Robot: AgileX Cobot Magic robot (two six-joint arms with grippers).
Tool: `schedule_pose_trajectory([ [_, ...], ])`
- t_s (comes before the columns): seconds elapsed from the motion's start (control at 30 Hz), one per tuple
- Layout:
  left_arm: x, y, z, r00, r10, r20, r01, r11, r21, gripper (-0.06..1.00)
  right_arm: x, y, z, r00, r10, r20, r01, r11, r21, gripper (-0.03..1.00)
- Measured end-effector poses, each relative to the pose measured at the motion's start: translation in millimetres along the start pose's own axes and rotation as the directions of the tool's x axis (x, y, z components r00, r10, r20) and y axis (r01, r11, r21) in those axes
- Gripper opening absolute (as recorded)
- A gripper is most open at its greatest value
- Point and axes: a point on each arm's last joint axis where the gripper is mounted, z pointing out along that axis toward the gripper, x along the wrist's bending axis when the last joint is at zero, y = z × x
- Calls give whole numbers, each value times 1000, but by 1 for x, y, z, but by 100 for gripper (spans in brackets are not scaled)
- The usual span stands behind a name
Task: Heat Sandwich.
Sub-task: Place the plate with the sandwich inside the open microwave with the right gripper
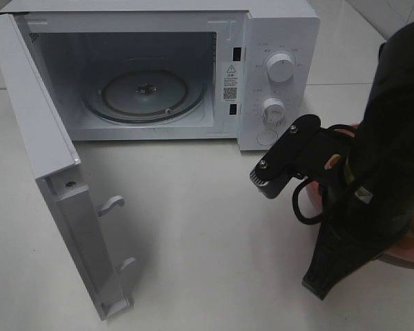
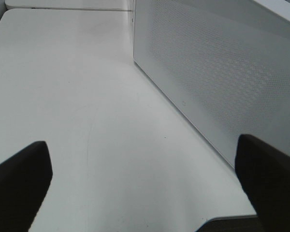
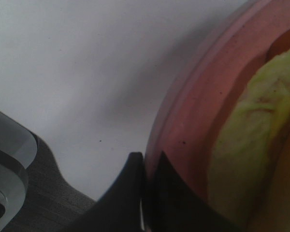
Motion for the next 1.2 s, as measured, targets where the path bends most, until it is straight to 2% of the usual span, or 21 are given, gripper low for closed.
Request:
schedule_pose_trajectory([
  [0.37,0,0,0,1000,0,0,0,1000,0,97,27,-2,-10,991,-130,0,130,991,-39,3],
  [0.53,0,0,0,1000,0,0,0,1000,0,97,40,-3,-14,971,-240,3,240,969,-60,3],
  [0.7,0,0,0,1000,0,0,0,1000,0,97,42,-2,-15,949,-314,6,313,946,-82,3],
  [0.97,0,0,0,1000,0,0,0,1000,0,97,44,2,-15,884,-467,19,466,876,-124,3],
  [1.03,0,0,0,1000,0,0,0,1000,0,97,44,3,-15,861,-508,25,506,851,-138,3],
  [1.07,0,0,0,1000,0,0,0,1000,0,97,45,4,-16,837,-546,33,544,825,-153,3],
  [1.1,0,0,0,1000,0,0,0,1000,0,97,45,4,-16,837,-546,33,544,825,-153,3],
  [1.17,0,0,0,1000,0,0,0,1000,0,97,46,5,-16,810,-585,42,583,796,-162,3],
  [1.2,0,0,0,1000,0,0,0,1000,0,97,46,6,-16,780,-624,52,623,764,-169,3],
])
